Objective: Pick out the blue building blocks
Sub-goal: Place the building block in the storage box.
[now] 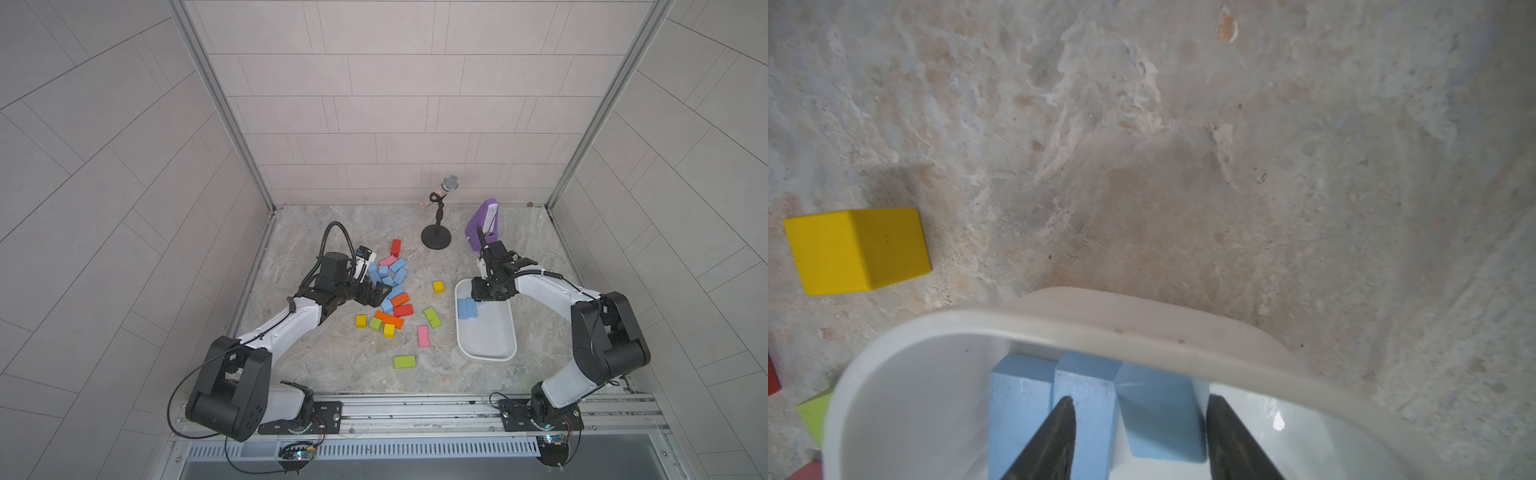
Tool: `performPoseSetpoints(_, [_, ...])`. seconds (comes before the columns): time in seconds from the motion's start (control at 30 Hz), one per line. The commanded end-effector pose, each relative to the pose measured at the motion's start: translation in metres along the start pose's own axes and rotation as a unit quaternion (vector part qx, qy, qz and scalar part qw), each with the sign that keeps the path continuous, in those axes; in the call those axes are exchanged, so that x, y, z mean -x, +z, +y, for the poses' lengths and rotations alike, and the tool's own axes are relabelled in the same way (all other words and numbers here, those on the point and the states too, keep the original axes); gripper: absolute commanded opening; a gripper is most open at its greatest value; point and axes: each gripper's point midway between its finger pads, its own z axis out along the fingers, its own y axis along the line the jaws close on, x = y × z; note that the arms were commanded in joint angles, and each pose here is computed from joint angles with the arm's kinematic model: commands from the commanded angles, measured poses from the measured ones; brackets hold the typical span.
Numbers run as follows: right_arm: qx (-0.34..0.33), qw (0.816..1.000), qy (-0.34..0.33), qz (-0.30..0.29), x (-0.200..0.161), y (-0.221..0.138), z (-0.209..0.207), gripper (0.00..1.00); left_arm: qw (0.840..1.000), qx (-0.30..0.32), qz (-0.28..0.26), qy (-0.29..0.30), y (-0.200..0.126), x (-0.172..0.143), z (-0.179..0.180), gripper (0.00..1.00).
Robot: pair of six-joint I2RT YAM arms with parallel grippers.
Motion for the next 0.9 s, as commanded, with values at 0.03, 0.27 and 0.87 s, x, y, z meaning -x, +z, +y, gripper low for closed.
performPoseSetpoints(0.03, [0.007,1.000,0.003,0.005,-0.002,-0.001,0.002,0.53,1.000,0.004,-0.013,0.015,-0.002,0.010,0.000,0.99])
performPoseSetpoints(0.27, [0.017,1.000,0.005,0.019,-0.009,0.006,0.004,0.55,1.000,0.007,-0.012,0.016,-0.002,0.009,0.001,0.99])
performPoseSetpoints(0.87, [0.006,0.992,-0.089,-0.087,0.019,-0.065,0.046,0.60,0.996,0.090,-0.015,-0.016,-0.014,0.021,0.036,1.00])
